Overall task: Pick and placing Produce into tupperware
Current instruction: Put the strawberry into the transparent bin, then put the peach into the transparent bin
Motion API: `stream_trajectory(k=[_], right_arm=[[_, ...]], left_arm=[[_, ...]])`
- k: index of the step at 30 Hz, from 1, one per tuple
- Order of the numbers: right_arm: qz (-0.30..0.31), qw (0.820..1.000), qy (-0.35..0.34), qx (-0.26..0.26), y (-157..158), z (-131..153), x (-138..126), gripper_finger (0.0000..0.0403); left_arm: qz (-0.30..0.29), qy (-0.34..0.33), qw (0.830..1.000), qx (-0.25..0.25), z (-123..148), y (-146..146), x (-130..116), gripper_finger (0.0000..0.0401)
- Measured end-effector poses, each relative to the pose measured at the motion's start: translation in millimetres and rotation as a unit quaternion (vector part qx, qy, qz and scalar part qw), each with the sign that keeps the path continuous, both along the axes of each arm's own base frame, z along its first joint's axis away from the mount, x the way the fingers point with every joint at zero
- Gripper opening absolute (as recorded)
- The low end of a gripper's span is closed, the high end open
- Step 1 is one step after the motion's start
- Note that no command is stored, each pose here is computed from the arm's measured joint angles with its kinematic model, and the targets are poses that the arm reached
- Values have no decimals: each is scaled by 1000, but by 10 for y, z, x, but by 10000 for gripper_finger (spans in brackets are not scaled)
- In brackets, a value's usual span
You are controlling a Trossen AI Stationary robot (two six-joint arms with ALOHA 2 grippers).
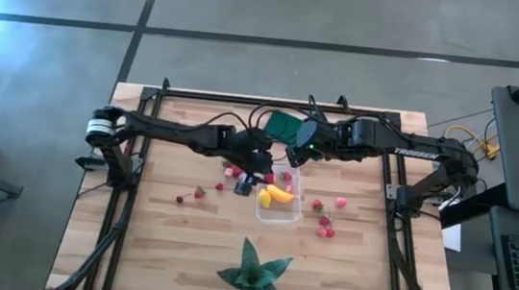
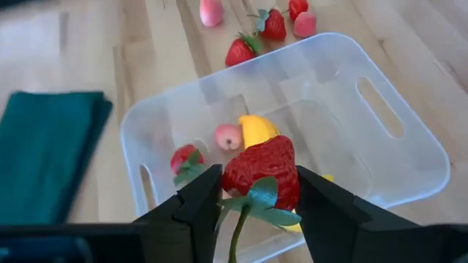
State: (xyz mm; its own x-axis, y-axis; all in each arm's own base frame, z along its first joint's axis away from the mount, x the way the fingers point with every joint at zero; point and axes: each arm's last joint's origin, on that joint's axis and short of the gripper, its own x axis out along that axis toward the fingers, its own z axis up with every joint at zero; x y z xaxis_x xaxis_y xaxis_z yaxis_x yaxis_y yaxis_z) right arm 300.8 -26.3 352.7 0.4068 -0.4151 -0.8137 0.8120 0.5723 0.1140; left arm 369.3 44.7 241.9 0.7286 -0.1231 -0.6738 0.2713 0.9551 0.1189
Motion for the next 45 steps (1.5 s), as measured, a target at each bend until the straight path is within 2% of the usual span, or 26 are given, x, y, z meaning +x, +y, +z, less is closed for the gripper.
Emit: stream_trajectory(k=[6, 12, 17, 21, 24, 28, 32, 35, 41, 45], right_arm=[[2, 1000, 1, 17, 113, -11, -9, 297], [1, 999, 23, 45, 255, -41, -64, 297], [-19, 993, 87, 81, 422, -98, -211, 293], [-45, 981, 156, 109, 579, -212, -360, 293], [-61, 970, 200, 121, 679, -406, -444, 294], [-80, 952, 246, 163, 746, -801, -531, 292], [-80, 951, 216, 204, 768, -1191, -521, 290], [-108, 948, 214, 208, 747, -1373, -589, 290], [-198, 933, 212, 213, 680, -1581, -917, 290], [-228, 932, 134, 247, 626, -1642, -1071, 290]], left_arm=[[41, 10, 999, -31, -40, 0, 9, 202], [71, 22, 997, -4, 1, 20, -45, 258], [72, 22, 997, -4, 238, -6, -249, 265], [73, 41, 996, -4, 378, -26, -441, 265], [79, 48, 996, -5, 471, -12, -581, 265], [92, 47, 995, -4, 502, 27, -760, 265], [123, 44, 991, -8, 484, 50, -942, 265], [142, 48, 989, -12, 415, 51, -1071, 265], [162, 69, 984, -28, 217, 15, -1331, 265], [180, 80, 980, -26, 103, 8, -1450, 265]])
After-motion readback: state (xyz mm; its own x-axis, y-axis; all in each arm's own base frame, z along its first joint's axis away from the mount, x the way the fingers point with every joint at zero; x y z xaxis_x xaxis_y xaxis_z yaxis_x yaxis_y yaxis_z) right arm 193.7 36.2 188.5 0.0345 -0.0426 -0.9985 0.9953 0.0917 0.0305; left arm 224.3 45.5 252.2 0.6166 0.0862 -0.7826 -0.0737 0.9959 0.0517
